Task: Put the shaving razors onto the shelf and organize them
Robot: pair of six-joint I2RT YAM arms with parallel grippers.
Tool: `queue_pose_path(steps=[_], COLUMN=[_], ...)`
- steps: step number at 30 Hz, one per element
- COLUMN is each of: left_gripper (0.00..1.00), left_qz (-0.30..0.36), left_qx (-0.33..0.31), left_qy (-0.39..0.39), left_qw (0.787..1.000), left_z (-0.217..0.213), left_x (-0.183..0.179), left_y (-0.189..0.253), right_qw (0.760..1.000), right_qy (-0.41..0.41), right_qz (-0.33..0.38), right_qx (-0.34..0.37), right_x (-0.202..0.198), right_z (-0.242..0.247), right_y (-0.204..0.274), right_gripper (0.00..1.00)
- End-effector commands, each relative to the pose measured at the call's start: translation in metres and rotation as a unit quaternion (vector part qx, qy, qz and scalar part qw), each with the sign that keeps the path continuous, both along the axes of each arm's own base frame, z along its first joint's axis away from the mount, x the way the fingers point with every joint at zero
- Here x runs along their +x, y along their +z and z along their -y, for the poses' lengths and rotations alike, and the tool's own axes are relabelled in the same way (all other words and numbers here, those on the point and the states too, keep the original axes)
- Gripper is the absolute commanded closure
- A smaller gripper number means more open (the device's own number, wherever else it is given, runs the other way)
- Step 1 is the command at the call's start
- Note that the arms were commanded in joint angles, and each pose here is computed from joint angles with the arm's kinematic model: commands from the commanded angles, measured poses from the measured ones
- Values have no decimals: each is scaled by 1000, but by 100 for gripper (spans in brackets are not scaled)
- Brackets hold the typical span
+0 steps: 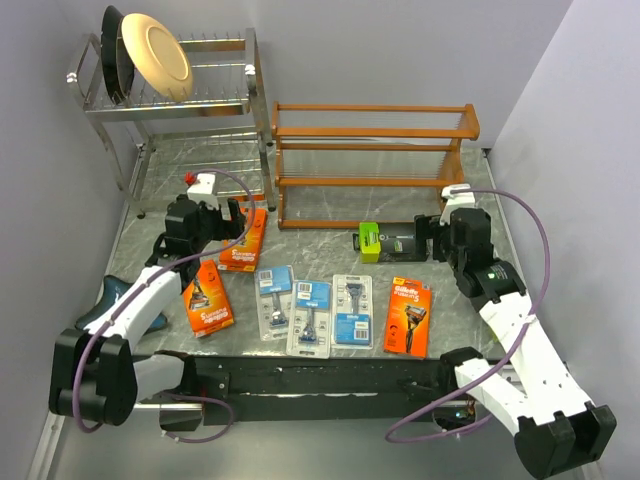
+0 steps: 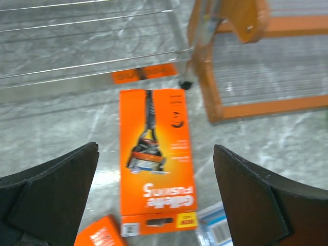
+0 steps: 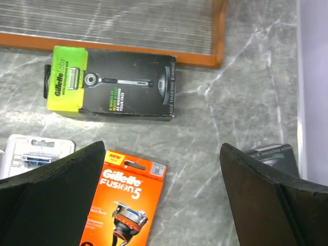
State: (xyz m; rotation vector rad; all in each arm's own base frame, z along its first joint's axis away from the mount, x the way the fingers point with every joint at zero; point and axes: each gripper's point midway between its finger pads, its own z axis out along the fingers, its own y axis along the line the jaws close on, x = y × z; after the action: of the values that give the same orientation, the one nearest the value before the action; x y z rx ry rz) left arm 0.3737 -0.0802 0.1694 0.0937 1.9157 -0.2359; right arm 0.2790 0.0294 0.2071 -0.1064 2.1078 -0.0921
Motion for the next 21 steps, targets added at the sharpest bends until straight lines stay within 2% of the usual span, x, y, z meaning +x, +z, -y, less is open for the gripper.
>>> queue_pose_path(steps=[1, 3, 7, 14, 17, 21], left_gripper=[1, 1, 1, 1, 6, 12], left_qz=[43, 24, 29, 57, 65, 35], left_qx=[-55, -53, -44, -95, -138, -180], left_qy=[-19, -34, -97, -91, -75, -31], left_qw=[997, 998, 994, 990, 985, 983], left_z=[25, 33, 52, 61, 63, 62], left_x=[5, 3, 3, 16, 24, 36], left_y=[47, 45, 66, 90, 97, 84], right_qw=[999, 998, 996, 985, 982, 979], right_qy=[-4, 6, -55, -122, -123, -123], right_qz=[53, 64, 73, 101, 123, 142], right_qx=[-3, 4, 21, 71, 76, 74], right_x=[14, 20, 50, 95, 108, 124], right_z=[3, 3, 28, 64, 73, 79], right_y=[44, 59, 68, 89, 97, 94], right_gripper=[0, 0, 0, 0, 0, 0])
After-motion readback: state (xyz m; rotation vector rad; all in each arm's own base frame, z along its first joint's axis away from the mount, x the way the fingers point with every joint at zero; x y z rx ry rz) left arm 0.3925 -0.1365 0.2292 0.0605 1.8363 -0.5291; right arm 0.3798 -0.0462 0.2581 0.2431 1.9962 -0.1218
